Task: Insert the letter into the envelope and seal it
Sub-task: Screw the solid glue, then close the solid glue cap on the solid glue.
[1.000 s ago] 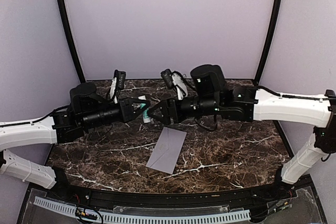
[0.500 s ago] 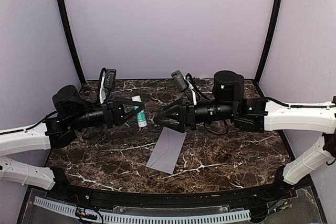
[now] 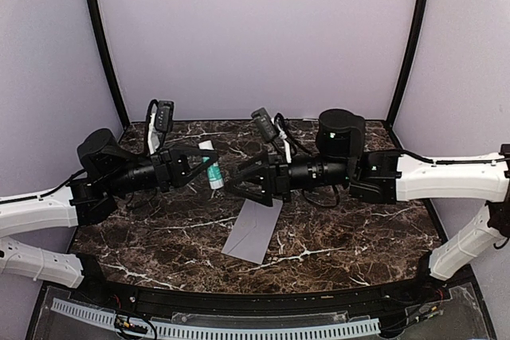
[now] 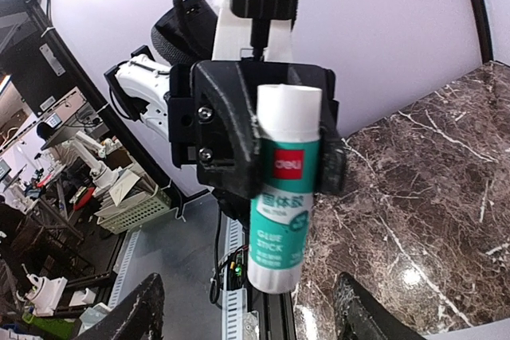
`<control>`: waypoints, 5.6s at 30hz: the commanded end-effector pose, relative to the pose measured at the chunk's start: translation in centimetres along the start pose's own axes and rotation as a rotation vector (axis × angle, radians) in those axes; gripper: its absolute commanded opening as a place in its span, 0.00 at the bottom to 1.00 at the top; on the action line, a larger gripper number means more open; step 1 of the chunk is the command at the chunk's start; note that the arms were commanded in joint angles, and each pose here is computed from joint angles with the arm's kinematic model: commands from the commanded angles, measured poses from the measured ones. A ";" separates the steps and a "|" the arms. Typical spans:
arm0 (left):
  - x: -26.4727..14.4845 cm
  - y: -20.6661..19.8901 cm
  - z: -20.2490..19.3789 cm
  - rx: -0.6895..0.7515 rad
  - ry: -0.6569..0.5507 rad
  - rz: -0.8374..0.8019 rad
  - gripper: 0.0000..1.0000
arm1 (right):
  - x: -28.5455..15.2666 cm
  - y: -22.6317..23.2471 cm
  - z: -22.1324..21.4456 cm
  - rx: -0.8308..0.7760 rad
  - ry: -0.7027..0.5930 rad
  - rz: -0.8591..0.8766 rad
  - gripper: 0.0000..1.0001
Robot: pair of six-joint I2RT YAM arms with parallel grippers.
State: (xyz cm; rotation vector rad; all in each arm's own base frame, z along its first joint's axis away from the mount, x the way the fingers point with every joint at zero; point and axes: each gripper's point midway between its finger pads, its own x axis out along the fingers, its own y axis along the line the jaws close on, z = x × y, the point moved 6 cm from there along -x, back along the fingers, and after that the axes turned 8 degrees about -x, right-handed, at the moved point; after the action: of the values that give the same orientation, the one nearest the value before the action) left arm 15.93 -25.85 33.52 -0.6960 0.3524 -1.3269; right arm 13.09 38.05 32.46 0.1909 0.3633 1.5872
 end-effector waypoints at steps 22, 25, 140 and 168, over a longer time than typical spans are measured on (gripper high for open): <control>0.1 -0.4 0.1 -0.024 -0.015 -0.056 0.17 | 3.2 0.7 2.1 -0.038 -0.082 0.087 0.20; 0.0 -0.1 -0.3 -0.035 -0.005 -0.045 0.37 | 3.2 0.6 2.3 -0.038 -0.090 0.073 0.18; -1.0 9.2 2.6 0.193 0.360 0.335 0.04 | -22.5 -42.7 -10.9 0.433 0.670 -1.395 0.48; -0.8 9.1 2.3 0.191 0.372 0.307 0.04 | -22.6 -42.4 -10.5 0.427 0.653 -1.398 0.16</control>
State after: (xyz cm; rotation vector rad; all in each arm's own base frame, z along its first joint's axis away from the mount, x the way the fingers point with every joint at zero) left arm 24.50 -23.81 28.90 -0.2159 0.6081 -1.1420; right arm 50.27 15.12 8.63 -0.2686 1.1005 0.1189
